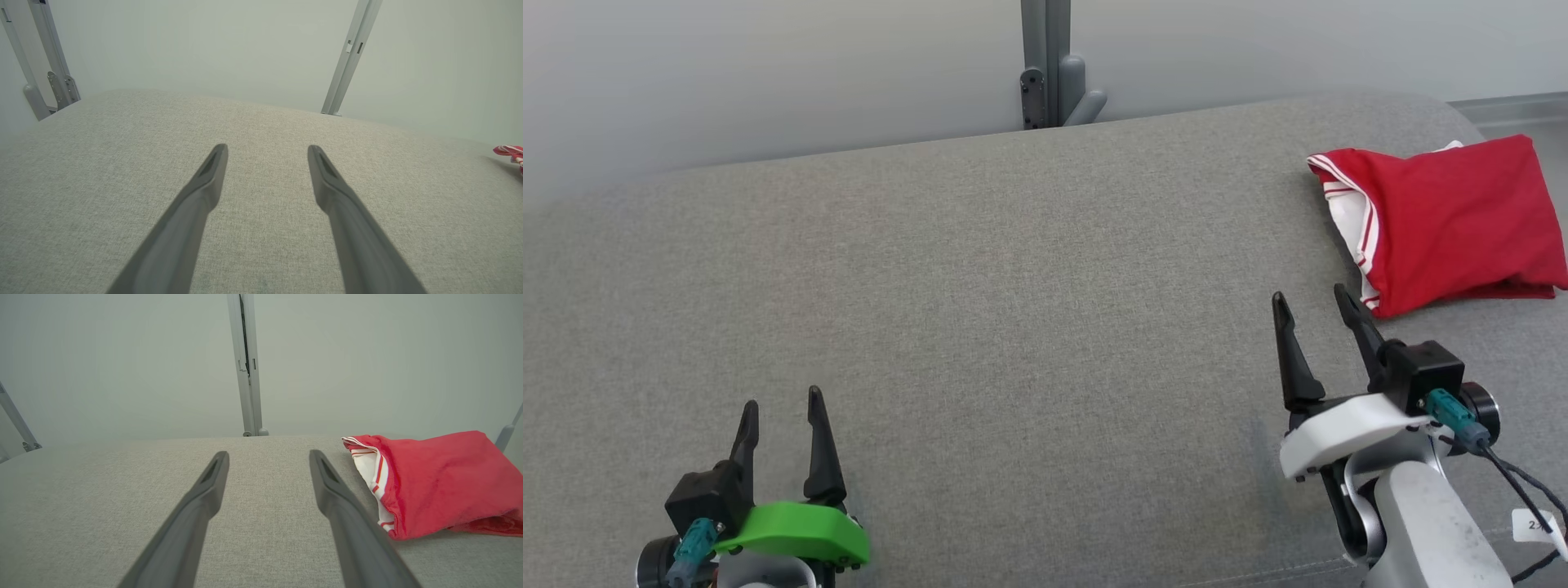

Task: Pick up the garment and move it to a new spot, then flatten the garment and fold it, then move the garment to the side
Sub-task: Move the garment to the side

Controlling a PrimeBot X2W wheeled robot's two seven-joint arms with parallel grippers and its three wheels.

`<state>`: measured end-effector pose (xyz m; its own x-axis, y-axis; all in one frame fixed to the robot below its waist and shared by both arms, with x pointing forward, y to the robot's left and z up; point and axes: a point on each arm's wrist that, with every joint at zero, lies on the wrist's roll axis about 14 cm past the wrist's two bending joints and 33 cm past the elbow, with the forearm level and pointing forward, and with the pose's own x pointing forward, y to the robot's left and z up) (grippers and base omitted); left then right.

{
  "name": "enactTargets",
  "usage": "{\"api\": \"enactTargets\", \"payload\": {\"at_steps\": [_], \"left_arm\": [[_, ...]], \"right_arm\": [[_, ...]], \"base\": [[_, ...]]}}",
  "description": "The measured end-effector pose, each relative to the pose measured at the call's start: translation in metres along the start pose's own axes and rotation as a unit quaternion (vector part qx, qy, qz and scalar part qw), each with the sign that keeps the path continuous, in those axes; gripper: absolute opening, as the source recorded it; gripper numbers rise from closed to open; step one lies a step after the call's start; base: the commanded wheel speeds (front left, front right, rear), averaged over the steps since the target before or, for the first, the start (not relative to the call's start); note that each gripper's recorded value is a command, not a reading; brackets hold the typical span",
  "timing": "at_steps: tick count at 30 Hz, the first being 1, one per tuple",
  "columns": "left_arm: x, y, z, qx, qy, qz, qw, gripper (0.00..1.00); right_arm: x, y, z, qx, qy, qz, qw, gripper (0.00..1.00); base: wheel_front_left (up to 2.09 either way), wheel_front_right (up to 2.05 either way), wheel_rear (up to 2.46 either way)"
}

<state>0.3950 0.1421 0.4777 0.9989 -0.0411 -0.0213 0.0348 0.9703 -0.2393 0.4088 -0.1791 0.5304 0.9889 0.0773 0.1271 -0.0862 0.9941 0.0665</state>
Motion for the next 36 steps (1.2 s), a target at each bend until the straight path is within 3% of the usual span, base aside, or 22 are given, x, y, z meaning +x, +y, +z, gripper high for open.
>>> {"api": "enactTargets", "payload": {"at_steps": [18, 36], "left_arm": [[-0.031, 0.009, 0.012, 0.032, -0.02, 0.016, 0.999, 1.0], [-0.036, 0.01, 0.007, 0.031, -0.013, 0.012, 0.999, 1.0]], "right_arm": [[-0.032, 0.047, -0.003, 0.046, 0.004, 0.053, 0.998, 1.0], [-0.033, 0.051, -0.007, 0.051, 0.01, 0.057, 0.997, 1.0]], "base": [[0.0, 0.0, 0.0], [0.0, 0.0, 0.0]]}}
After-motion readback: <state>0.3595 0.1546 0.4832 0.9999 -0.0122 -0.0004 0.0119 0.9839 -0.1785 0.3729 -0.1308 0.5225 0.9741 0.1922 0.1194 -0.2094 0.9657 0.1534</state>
